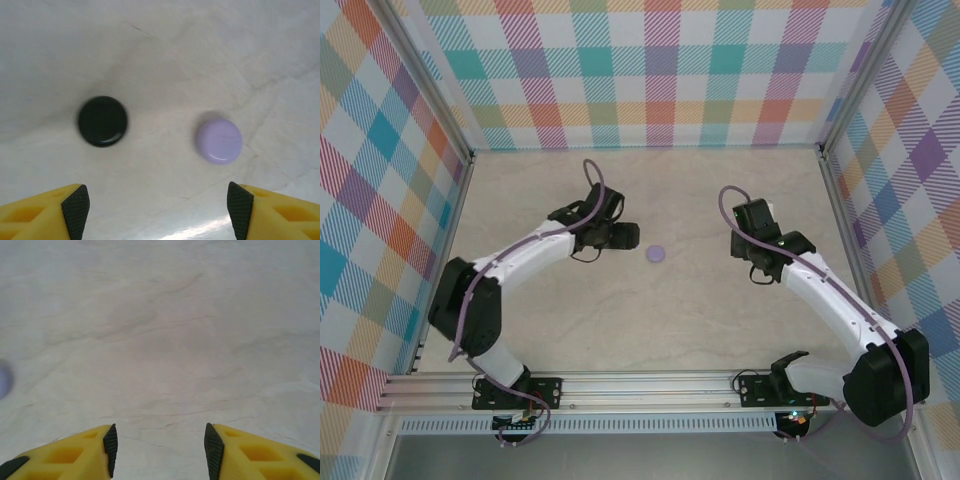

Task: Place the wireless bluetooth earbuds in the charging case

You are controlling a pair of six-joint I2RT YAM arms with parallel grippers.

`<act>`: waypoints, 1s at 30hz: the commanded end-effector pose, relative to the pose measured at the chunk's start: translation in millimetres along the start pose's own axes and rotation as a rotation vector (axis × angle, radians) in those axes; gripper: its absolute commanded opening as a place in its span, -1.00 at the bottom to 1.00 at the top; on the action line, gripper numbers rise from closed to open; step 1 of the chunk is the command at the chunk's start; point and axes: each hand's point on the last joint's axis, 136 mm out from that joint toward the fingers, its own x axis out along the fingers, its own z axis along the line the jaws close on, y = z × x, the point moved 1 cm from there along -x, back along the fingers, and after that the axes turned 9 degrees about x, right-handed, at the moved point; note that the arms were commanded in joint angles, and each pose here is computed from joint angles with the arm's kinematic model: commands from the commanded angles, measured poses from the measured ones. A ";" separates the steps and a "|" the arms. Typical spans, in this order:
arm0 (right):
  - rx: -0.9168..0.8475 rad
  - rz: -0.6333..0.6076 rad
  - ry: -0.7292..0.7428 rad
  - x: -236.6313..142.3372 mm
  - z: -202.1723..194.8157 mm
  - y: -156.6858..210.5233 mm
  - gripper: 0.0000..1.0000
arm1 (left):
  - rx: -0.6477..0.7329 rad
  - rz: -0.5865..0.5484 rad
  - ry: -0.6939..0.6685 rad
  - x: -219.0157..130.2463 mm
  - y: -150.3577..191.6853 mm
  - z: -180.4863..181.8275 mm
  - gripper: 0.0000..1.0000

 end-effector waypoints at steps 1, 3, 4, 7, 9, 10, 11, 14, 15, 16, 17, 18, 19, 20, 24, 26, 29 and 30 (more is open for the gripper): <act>0.071 -0.114 0.111 7.2 -27.9 -14.2 0.10 | 0.042 0.023 -0.221 -17.7 21.3 57.4 0.53; 0.089 -0.120 0.129 16.3 -37.2 -10.7 0.12 | 0.026 -0.003 -0.288 -27.9 25.0 81.1 0.53; 0.097 -0.126 0.137 21.8 -41.2 -9.1 0.12 | 0.011 -0.018 -0.318 -32.5 27.2 92.7 0.53; 0.120 -0.131 0.133 37.8 -49.3 -4.0 0.18 | -0.005 -0.071 -0.382 -42.4 32.0 119.0 0.54; 0.121 -0.125 0.089 48.7 -47.7 -0.2 0.19 | 0.003 -0.114 -0.424 -46.3 34.6 131.8 0.56; 0.121 -0.134 0.060 52.9 -45.7 -0.8 0.20 | 0.008 -0.138 -0.442 -47.0 36.1 137.2 0.59; 0.127 -0.150 0.029 56.6 -44.5 -1.4 0.21 | 0.007 -0.182 -0.458 -47.9 34.4 142.2 0.64; 0.151 -0.198 -0.040 67.1 -46.2 -2.4 0.24 | 0.014 -0.261 -0.478 -42.3 40.6 155.8 0.83; 0.156 -0.201 -0.054 69.9 -47.4 -1.9 0.25 | 0.014 -0.278 -0.475 -39.8 42.4 159.3 0.89; 0.160 -0.201 -0.072 72.9 -48.4 -1.4 0.27 | 0.019 -0.288 -0.461 -35.7 45.1 161.2 0.94; 0.162 -0.202 -0.090 75.3 -48.7 -1.7 0.28 | 0.017 -0.298 -0.455 -31.9 47.7 163.8 1.00; 0.161 -0.203 -0.106 77.5 -48.6 -1.8 0.29 | 0.012 -0.306 -0.455 -28.9 49.2 166.8 1.00; 0.157 -0.211 -0.122 79.8 -48.4 -2.4 0.31 | 0.015 -0.306 -0.441 -23.8 53.5 168.5 1.00; 0.157 -0.221 -0.138 82.3 -48.7 -3.2 0.32 | 0.027 -0.318 -0.419 -19.3 55.1 168.2 1.00; 0.133 -0.305 -0.216 84.9 -43.9 -8.4 0.35 | 0.052 -0.425 -0.373 -10.9 54.5 167.5 1.00; 0.121 -0.369 -0.232 84.7 -43.5 -11.7 0.35 | 0.072 -0.452 -0.342 -7.3 53.8 166.1 1.00; 0.110 -0.392 -0.255 87.5 -41.4 -13.6 0.35 | 0.133 -0.524 -0.307 -8.2 47.8 160.1 1.00; 0.104 -0.404 -0.272 87.1 -39.1 -15.7 0.35 | 0.151 -0.559 -0.305 -10.0 46.1 159.0 1.00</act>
